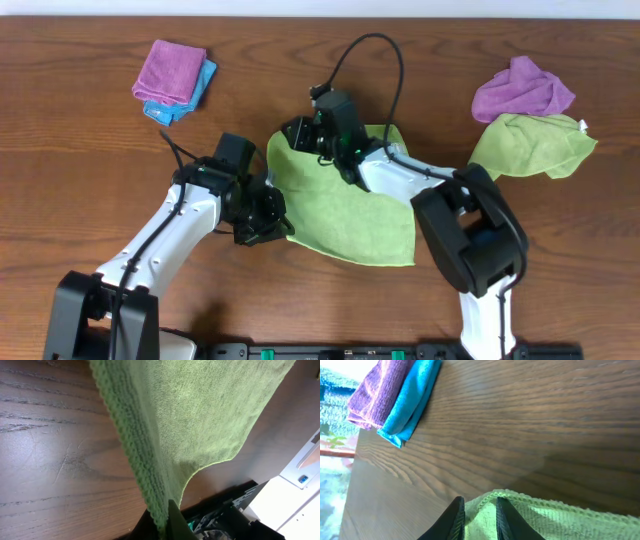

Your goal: Fold the cloth

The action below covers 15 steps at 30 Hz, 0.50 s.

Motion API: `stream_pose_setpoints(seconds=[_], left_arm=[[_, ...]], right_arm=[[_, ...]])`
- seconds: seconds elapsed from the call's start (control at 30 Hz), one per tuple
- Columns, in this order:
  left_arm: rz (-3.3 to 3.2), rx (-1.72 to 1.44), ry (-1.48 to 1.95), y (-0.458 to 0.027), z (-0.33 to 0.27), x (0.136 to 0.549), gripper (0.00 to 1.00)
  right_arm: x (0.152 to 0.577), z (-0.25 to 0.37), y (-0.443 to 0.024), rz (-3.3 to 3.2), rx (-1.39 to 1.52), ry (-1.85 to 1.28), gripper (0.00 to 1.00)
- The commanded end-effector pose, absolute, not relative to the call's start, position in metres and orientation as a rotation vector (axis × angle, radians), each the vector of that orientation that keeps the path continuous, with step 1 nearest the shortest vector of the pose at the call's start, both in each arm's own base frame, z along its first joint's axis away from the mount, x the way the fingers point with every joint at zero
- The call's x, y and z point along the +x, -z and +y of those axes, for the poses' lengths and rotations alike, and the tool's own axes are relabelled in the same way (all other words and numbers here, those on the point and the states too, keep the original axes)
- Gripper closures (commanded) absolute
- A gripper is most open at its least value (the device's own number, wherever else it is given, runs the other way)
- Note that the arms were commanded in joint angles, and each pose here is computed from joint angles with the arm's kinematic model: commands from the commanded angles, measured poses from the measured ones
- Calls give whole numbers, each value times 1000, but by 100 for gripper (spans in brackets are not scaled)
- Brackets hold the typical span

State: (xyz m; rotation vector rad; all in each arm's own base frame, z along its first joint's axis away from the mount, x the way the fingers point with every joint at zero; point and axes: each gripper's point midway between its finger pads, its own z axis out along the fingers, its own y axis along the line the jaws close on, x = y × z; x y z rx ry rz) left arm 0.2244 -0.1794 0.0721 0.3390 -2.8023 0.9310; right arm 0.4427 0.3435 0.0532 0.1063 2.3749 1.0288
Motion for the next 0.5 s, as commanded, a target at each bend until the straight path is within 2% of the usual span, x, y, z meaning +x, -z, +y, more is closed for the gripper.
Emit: stream_pose_setpoints(seconds=[0.0,0.3,0.47], left_arm=[[-2812,335,-952,-78,-180,227,94],[-2812,336,-952,-78,-180,227,94],[-2812,336,-952,-78,-180,227,94]], right_arm=[[443,353,-48,2353,122,-995,76],[478,349,-83,2150,181,-945,64],[495,343,-100,2100,174,-934,64]])
